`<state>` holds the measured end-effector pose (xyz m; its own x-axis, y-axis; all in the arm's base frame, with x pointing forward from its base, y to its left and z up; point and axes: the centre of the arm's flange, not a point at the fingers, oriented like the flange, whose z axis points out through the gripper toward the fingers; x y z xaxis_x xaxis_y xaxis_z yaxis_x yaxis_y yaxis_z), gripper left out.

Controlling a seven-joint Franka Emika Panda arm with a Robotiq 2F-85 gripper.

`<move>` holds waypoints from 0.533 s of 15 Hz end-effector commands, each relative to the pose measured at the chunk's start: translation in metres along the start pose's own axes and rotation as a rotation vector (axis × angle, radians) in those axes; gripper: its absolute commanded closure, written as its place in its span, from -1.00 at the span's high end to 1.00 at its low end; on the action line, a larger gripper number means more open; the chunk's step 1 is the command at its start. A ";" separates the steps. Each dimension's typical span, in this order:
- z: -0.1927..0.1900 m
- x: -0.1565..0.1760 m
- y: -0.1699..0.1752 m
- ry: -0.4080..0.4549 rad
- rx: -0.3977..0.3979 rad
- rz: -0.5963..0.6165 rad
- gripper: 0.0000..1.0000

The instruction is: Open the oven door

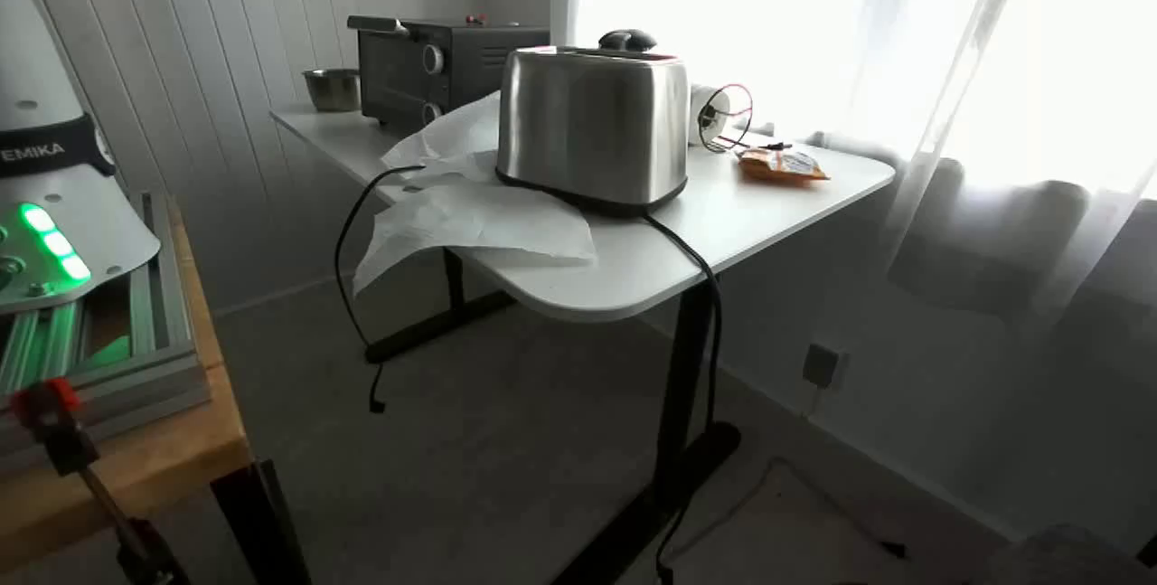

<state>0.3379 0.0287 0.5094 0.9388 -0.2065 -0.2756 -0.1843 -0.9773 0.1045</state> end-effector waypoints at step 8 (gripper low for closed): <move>0.004 0.033 0.000 -0.014 0.088 -0.013 1.00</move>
<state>0.3389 0.0279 0.5092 0.9390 -0.2081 -0.2738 -0.1879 -0.9772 0.0985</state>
